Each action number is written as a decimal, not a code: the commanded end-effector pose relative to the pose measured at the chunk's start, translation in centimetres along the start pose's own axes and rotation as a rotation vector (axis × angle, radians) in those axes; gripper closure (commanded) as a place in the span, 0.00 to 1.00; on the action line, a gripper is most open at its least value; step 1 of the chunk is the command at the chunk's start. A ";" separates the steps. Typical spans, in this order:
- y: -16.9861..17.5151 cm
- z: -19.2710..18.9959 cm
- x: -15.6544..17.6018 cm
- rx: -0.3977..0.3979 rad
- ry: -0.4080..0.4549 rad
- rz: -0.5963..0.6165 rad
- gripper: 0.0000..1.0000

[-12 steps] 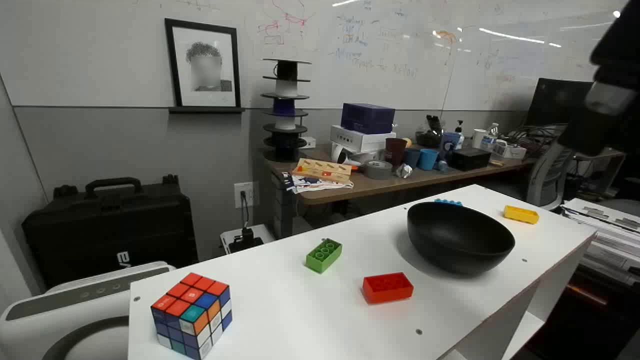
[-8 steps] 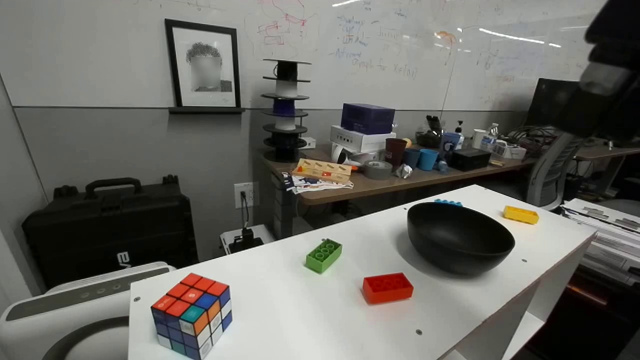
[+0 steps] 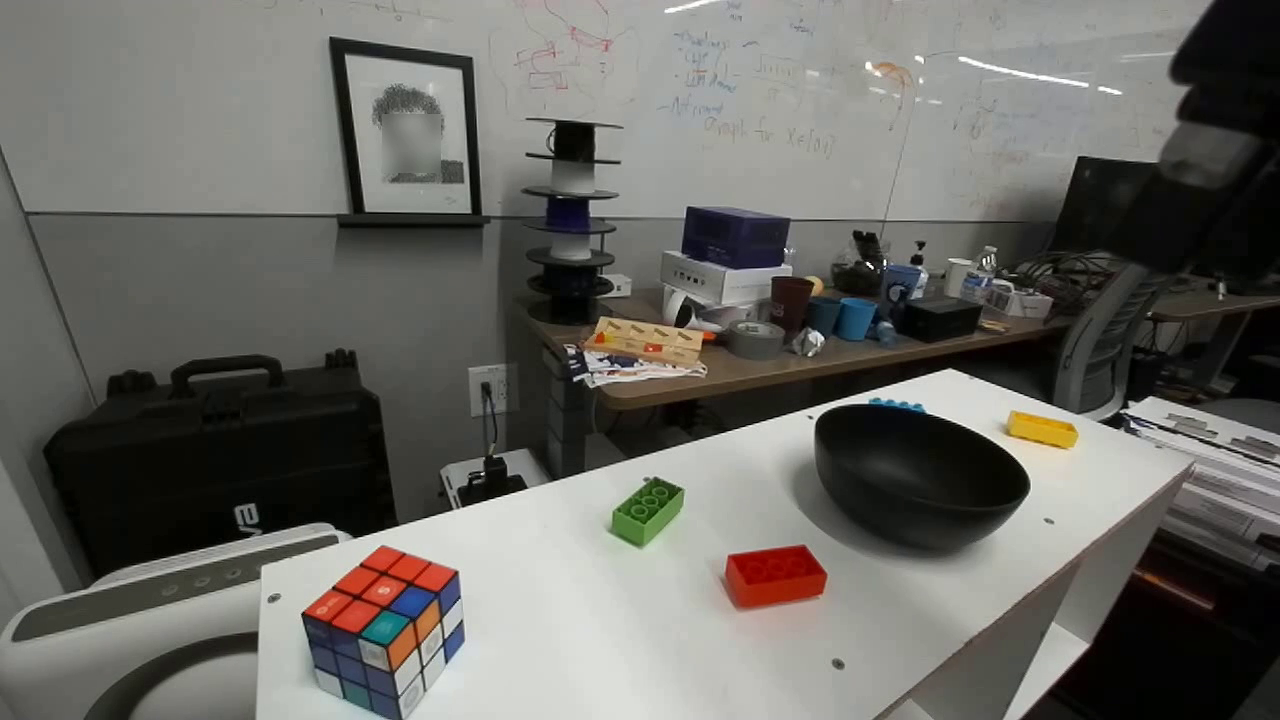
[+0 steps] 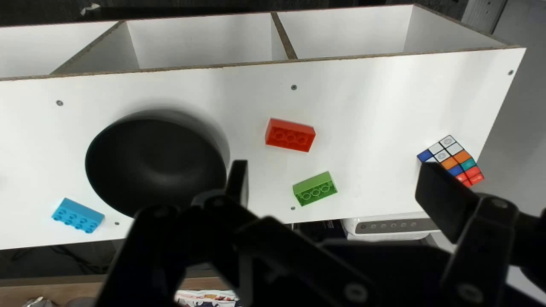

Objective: Put the green, orange, blue and yellow lego bricks in the black bowl respectively

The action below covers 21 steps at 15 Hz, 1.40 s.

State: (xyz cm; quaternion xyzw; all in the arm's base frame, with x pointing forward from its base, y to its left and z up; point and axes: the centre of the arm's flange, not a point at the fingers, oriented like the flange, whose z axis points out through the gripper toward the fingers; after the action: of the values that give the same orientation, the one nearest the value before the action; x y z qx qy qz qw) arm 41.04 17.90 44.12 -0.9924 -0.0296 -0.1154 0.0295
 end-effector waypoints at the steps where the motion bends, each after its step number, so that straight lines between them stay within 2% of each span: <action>1: 0.0 0.0 0.0 0.000 0.000 0.000 0.00; 6: 0.0 0.0 0.0 0.000 0.000 0.000 0.00; 8: -0.6 1.2 0.8 -0.011 -0.028 -0.024 0.00; 11: -1.5 4.3 2.5 0.000 -0.117 -0.040 0.00; 14: -2.4 8.1 4.7 -0.013 -0.120 -0.041 0.00; 17: -3.2 11.4 7.0 0.030 -0.084 -0.040 0.00; 21: -4.9 15.7 10.2 0.121 0.066 0.002 0.00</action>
State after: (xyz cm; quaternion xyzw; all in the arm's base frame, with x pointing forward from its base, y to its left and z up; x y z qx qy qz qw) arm 50.32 21.93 33.38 -0.9916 -0.0491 -0.1027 0.0611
